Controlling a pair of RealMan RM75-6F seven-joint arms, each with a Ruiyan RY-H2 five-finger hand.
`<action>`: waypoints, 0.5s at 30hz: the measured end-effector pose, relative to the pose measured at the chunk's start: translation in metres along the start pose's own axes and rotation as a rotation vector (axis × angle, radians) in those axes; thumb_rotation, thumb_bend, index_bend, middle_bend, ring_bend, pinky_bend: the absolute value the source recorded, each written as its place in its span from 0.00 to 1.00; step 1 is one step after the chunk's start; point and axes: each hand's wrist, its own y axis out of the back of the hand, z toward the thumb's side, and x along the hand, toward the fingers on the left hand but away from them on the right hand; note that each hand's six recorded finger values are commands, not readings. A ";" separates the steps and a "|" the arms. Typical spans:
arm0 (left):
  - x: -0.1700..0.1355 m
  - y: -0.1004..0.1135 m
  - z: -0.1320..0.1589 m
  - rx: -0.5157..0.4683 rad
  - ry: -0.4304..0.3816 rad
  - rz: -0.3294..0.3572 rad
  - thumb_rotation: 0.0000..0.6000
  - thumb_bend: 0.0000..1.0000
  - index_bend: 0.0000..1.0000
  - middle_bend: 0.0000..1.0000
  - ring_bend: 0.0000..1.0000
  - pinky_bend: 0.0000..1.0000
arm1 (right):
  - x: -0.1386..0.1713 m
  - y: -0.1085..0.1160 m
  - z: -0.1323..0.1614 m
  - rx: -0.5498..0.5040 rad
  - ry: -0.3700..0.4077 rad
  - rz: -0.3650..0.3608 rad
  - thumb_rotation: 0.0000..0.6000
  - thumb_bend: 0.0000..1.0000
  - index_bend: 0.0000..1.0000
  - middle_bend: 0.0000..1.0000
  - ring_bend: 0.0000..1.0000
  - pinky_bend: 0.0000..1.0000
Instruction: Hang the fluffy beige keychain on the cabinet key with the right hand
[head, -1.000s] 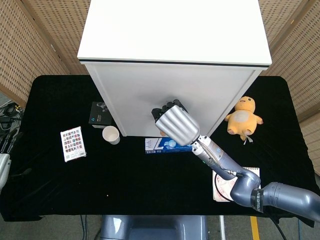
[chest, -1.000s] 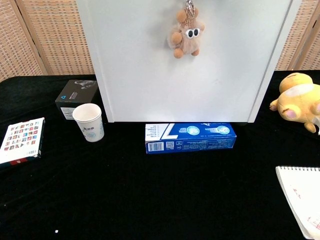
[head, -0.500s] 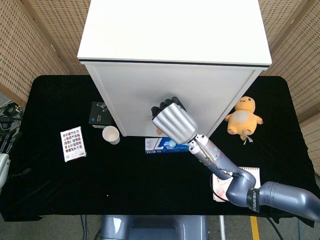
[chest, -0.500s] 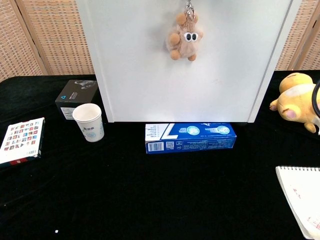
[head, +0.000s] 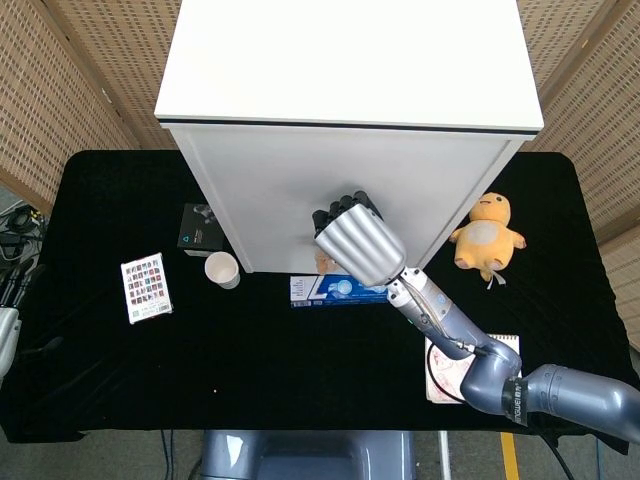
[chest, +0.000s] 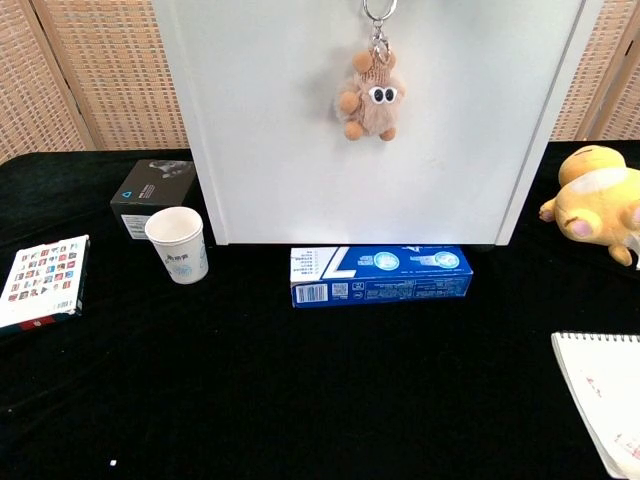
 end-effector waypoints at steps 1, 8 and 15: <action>0.000 0.000 0.000 0.000 0.000 0.000 1.00 0.00 0.00 0.00 0.00 0.00 | 0.001 0.002 -0.002 -0.003 -0.006 -0.005 1.00 0.34 0.72 0.92 0.89 1.00; -0.001 0.001 0.000 -0.002 0.001 0.003 1.00 0.00 0.00 0.00 0.00 0.00 | 0.012 0.015 -0.024 -0.023 -0.050 -0.046 1.00 0.34 0.72 0.92 0.89 1.00; -0.003 0.001 0.001 -0.005 -0.005 0.003 1.00 0.00 0.00 0.00 0.00 0.00 | 0.045 0.013 -0.039 -0.097 -0.077 -0.055 1.00 0.33 0.66 0.82 0.82 1.00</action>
